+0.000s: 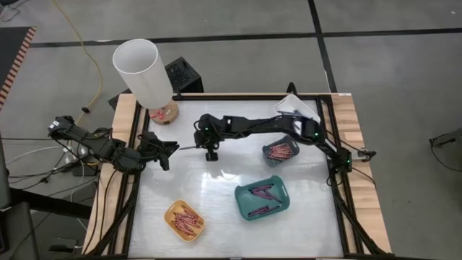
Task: Sort crayons
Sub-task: Put the purple crayon into the blue bin
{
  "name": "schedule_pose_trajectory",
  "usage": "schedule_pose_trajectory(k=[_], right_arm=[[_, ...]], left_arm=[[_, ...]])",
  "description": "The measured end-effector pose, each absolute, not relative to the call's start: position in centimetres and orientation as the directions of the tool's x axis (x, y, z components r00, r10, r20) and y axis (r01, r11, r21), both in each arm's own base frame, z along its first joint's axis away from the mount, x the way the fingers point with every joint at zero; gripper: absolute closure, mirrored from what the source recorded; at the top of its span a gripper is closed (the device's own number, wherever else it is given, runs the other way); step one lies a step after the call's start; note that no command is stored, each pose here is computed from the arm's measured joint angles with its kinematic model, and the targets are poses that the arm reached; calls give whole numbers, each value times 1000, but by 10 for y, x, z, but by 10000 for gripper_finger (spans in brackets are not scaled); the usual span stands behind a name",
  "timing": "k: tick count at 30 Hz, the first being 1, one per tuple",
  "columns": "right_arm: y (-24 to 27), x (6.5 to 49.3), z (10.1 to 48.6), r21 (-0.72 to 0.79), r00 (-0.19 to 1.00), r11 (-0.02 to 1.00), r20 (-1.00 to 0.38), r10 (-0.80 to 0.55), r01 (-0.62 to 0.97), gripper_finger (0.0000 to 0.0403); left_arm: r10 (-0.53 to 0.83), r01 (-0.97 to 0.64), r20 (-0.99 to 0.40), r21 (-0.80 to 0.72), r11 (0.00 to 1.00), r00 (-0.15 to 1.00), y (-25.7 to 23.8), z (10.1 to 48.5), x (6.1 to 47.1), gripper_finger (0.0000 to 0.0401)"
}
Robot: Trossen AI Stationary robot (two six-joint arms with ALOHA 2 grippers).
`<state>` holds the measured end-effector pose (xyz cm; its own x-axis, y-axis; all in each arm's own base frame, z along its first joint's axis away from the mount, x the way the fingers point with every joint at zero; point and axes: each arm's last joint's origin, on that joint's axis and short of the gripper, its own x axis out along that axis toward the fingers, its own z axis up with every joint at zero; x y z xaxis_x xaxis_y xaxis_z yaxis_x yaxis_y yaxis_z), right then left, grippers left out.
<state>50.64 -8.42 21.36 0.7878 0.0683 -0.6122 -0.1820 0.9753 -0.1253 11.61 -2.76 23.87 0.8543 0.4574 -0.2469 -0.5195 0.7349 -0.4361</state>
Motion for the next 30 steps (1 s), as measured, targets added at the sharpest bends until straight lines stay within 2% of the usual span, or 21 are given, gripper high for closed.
schedule_pose_trajectory(k=[6, 17, 30], right_arm=[[-82, 482, 261, -164, 774, 972, -633, 29, -171, 401], [-72, 411, 359, -263, 769, 958, -634, -82, -114, 401], [-27, 314, 418, -141, 656, 979, -754, -12, -145, 401]], left_arm=[[458, -508, -225, -460, 728, 860, -28, 242, 116, 316], [464, -497, -196, -484, 721, 864, -28, 245, 117, 316], [453, -482, -186, -484, 730, 872, -28, 247, 118, 316]])
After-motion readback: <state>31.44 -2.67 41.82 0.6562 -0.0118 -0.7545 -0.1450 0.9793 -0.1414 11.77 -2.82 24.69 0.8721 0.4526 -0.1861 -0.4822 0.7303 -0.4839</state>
